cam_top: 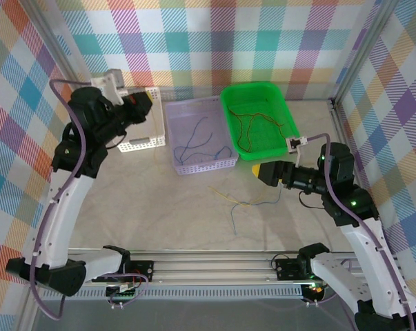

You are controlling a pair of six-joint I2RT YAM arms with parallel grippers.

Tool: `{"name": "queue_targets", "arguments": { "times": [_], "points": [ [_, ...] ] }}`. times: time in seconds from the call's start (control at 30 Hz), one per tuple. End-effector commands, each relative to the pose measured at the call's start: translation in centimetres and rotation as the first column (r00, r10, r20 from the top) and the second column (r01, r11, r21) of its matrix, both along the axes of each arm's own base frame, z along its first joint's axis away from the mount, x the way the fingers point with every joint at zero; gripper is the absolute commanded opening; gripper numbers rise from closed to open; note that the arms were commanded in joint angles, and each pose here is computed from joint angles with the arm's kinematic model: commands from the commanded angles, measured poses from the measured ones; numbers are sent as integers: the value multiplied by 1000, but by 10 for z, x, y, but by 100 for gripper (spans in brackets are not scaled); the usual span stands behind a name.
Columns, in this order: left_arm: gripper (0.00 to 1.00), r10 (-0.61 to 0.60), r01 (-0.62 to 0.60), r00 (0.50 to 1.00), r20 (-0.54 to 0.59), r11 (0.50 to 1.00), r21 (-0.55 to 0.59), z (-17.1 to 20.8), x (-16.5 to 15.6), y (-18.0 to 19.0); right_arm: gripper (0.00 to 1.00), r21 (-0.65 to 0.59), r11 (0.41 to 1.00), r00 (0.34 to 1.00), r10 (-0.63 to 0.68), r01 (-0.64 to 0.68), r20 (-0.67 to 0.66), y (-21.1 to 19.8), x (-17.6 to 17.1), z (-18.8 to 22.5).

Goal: Untangle the cables

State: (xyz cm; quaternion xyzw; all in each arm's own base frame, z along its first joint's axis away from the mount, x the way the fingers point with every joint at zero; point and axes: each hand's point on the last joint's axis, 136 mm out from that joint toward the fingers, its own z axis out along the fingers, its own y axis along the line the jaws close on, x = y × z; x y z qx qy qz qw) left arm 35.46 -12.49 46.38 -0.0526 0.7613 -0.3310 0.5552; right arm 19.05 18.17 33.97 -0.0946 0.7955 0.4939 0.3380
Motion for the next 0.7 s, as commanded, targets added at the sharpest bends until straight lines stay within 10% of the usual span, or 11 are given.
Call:
{"name": "queue_targets", "arguments": {
  "times": [0.0,0.67],
  "points": [
    [0,87,-86,996,-15,995,44,-5,27,26,97,-11,1000,999,7,-7,35,-1,-4,-2],
    [0,302,-289,949,-89,948,133,-42,162,92,100,-27,999,999,38,-38,12,-5,-29,-30]
  ]
}}
